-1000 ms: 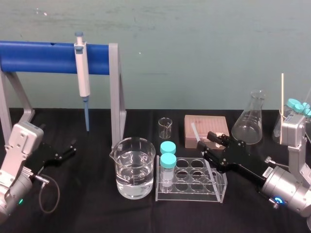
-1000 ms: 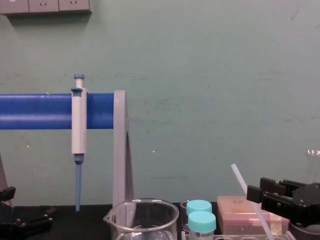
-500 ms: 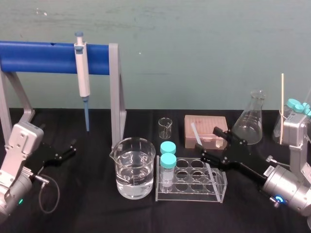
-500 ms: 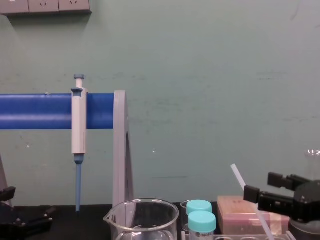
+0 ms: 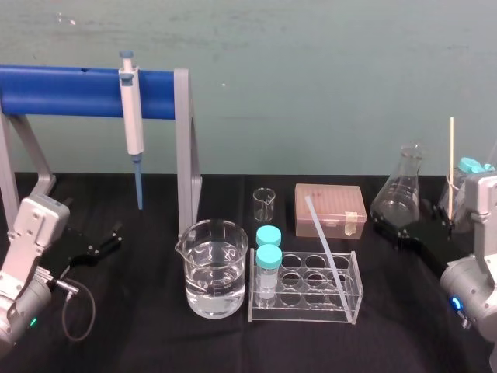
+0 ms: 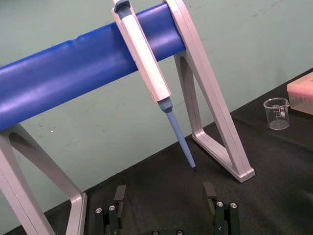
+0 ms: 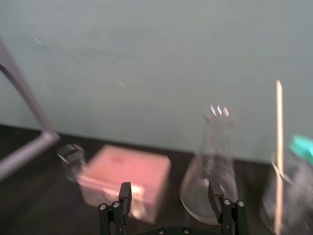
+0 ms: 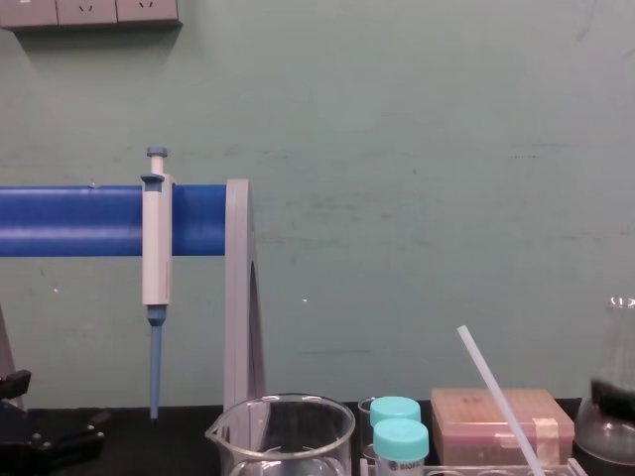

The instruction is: Pick up the stirring rod with one hand, then place it down.

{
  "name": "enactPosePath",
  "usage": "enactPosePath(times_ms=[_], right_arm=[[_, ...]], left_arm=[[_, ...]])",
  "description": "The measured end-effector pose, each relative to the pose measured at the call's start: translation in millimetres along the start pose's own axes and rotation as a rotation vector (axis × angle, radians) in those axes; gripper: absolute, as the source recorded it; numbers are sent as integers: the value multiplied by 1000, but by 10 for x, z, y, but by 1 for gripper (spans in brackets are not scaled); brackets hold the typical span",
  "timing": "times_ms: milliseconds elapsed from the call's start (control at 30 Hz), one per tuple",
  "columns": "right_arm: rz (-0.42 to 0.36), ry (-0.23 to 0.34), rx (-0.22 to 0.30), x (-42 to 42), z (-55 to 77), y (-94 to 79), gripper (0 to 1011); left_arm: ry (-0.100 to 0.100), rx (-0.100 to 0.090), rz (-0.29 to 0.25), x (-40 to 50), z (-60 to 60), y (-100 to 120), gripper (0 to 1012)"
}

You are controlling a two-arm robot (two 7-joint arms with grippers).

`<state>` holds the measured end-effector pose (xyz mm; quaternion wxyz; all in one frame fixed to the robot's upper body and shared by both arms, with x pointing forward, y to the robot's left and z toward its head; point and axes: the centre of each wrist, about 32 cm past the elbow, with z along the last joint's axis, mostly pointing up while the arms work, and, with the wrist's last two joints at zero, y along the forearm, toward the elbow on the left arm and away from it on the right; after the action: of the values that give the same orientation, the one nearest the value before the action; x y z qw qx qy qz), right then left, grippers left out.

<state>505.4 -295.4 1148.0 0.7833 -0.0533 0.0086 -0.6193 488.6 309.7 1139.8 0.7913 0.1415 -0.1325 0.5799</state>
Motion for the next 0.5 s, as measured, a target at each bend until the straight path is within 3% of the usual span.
enactPosePath(times_ms=[233,500], right_arm=[[-33,-4,-111,-18,-83,28,1003],[-30,-10,-140,-32,-103,45,1003]], left_arm=[[0,0,0,0,0,0,1000],[0,0,0,0,0,0,1000]])
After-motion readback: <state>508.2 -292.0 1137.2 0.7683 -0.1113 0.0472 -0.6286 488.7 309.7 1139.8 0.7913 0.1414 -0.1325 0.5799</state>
